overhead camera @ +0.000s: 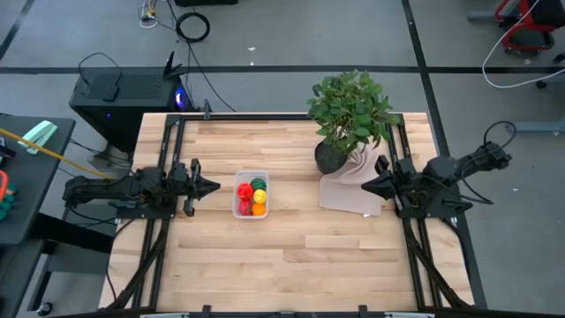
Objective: Pick and placing Produce into tupperware
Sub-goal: Return to Home Position
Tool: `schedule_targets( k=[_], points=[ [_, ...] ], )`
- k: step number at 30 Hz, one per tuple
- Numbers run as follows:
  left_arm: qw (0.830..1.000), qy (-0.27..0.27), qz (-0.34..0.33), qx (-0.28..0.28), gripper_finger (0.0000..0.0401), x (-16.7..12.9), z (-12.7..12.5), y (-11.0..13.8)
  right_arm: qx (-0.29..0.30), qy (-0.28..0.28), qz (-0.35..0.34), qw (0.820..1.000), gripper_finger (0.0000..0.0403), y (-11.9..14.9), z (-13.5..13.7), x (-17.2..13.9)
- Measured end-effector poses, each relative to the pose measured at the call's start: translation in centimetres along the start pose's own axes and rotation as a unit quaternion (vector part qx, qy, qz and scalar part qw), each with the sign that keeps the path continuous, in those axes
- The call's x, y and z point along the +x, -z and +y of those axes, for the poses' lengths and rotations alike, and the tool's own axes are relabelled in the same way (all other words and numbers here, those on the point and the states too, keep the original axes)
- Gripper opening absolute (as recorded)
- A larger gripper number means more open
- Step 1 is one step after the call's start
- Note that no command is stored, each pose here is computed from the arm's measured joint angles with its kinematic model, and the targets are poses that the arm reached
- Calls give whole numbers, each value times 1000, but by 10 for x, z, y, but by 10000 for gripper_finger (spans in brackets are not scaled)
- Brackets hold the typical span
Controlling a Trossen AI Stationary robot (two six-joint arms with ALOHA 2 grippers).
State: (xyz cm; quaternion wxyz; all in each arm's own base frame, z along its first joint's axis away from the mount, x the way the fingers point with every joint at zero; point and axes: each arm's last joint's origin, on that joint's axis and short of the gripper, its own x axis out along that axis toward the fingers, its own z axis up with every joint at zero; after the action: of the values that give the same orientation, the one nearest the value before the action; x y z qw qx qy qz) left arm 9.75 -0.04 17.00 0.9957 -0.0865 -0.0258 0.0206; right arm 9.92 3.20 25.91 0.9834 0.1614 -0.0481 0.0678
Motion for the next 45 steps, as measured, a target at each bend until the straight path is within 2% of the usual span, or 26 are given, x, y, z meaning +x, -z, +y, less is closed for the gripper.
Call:
schedule_targets(
  k=[13,23,30,39,45],
  points=[
    [1000,0,0,0,36,0,0,0,39,-7,-33,999,0,48,-15,0],
    [1000,0,0,0,21,0,0,0,32,12,-11,999,0,75,-24,-2],
    [1000,0,0,0,28,0,0,0,0,27,-24,999,0,71,-29,-1],
    [1000,0,0,0,34,0,0,0,-24,13,-18,999,0,68,-43,1],
    [1000,0,0,0,25,0,0,0,-61,39,28,997,0,75,-53,1]
  ],
)
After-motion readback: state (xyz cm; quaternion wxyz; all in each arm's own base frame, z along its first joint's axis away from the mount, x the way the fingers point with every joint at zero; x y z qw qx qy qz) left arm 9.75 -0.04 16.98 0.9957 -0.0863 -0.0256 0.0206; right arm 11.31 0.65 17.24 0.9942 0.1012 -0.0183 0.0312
